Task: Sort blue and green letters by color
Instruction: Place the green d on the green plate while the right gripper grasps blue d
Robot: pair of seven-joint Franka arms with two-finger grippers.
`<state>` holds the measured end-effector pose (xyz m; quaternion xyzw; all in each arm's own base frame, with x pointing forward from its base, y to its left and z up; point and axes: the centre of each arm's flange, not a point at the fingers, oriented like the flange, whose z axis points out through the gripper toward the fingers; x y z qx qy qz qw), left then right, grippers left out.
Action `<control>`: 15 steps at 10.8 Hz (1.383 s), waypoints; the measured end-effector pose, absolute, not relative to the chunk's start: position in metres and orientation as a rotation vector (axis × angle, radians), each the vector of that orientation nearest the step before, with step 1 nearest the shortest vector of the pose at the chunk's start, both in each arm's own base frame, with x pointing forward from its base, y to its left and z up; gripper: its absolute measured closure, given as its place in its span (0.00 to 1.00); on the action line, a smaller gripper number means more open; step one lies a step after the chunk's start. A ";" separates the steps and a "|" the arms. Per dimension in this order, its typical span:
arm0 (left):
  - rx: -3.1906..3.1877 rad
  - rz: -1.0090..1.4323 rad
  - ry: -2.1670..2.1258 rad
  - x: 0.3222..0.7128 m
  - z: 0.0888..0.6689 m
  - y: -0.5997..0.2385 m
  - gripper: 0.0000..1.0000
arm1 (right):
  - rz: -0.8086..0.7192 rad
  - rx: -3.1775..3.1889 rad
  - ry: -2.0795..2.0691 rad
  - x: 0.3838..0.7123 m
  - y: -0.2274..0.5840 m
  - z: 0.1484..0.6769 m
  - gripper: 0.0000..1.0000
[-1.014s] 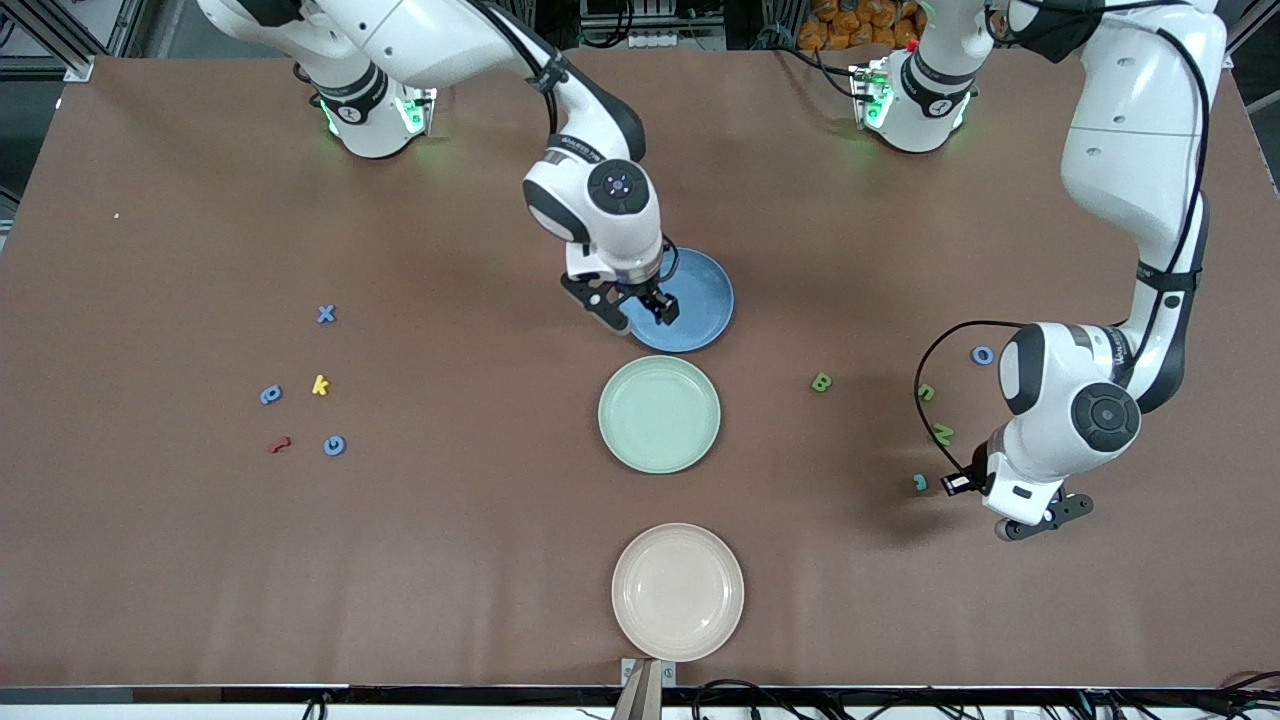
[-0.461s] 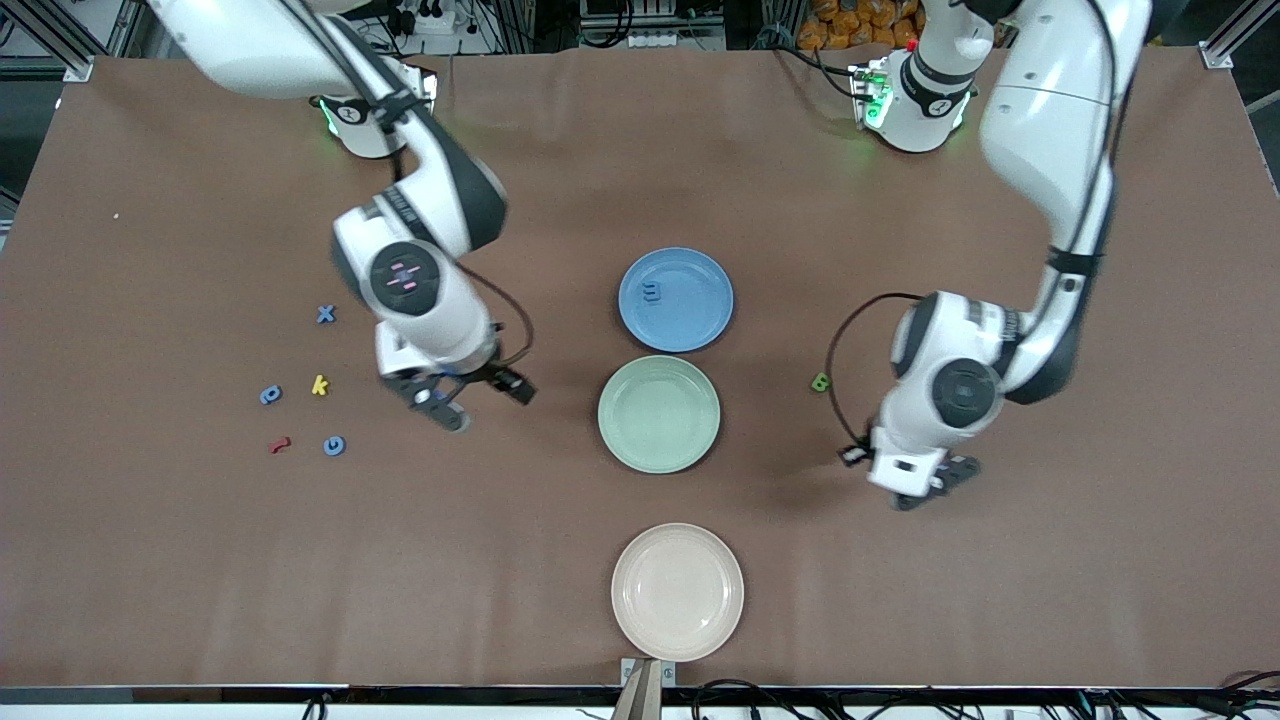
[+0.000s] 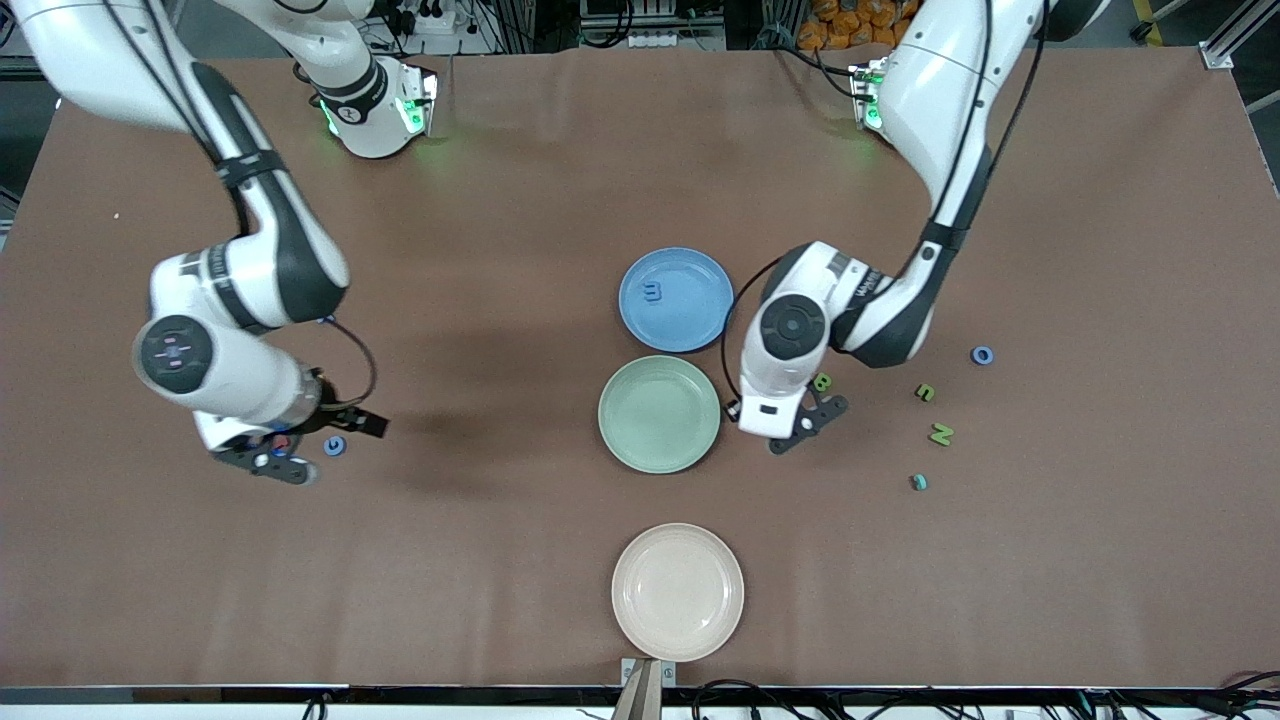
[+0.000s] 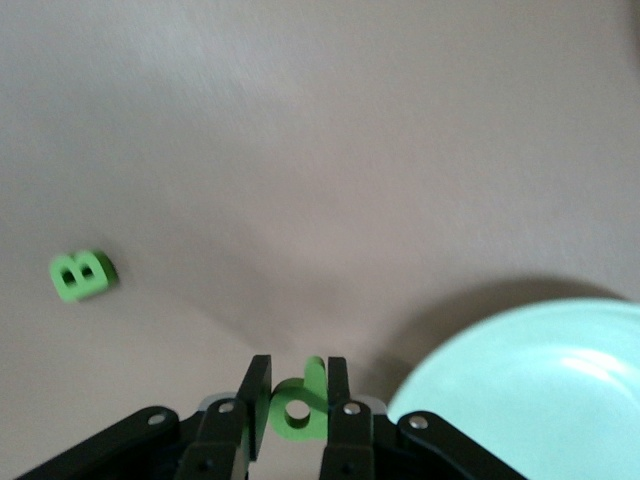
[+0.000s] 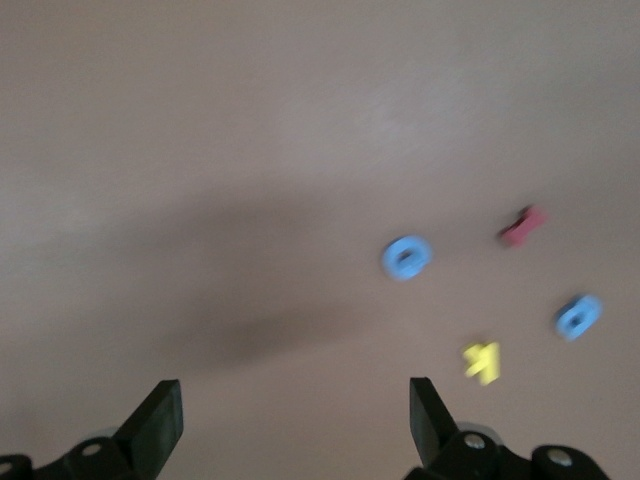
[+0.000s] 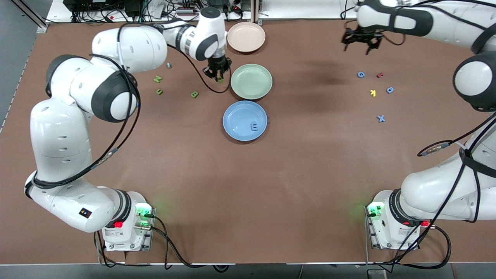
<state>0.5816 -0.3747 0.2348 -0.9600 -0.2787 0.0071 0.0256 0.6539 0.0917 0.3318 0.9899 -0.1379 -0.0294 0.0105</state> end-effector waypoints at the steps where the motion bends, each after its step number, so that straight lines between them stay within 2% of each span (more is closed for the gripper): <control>1: -2.966 0.022 -0.866 0.572 0.234 -0.389 0.74 | -0.075 3.101 -0.367 0.657 0.059 0.327 0.01; 3: -2.998 0.035 -0.877 0.564 0.237 -0.407 0.74 | -0.012 3.118 -0.243 0.659 0.026 0.305 0.05; 4: -3.014 0.035 -0.882 0.561 0.239 -0.417 0.74 | 0.023 3.120 -0.168 0.659 0.015 0.288 0.12; 5: -3.032 0.017 -0.896 0.557 0.239 -0.430 0.74 | 0.058 3.124 -0.102 0.659 0.002 0.268 0.13; 6: -3.050 -0.004 -0.910 0.553 0.238 -0.442 0.74 | 0.076 3.128 -0.048 0.659 -0.010 0.249 0.20; 8: -3.063 -0.019 -0.926 0.548 0.236 -0.454 0.70 | 0.063 3.145 0.023 0.656 -0.015 0.212 0.23; 11: -3.074 -0.049 -0.935 0.560 0.246 -0.447 0.35 | 0.047 3.166 0.044 0.653 -0.007 0.182 0.24; 13: -3.078 -0.058 -0.912 0.573 0.250 -0.432 0.08 | 0.020 3.168 0.051 0.648 -0.006 0.173 0.24; 14: -3.075 -0.045 -0.869 0.579 0.250 -0.420 0.00 | 0.007 3.168 0.054 0.645 -0.006 0.170 0.24; 15: -3.072 -0.030 -0.819 0.583 0.248 -0.408 0.00 | 0.004 3.166 0.058 0.644 -0.007 0.169 0.26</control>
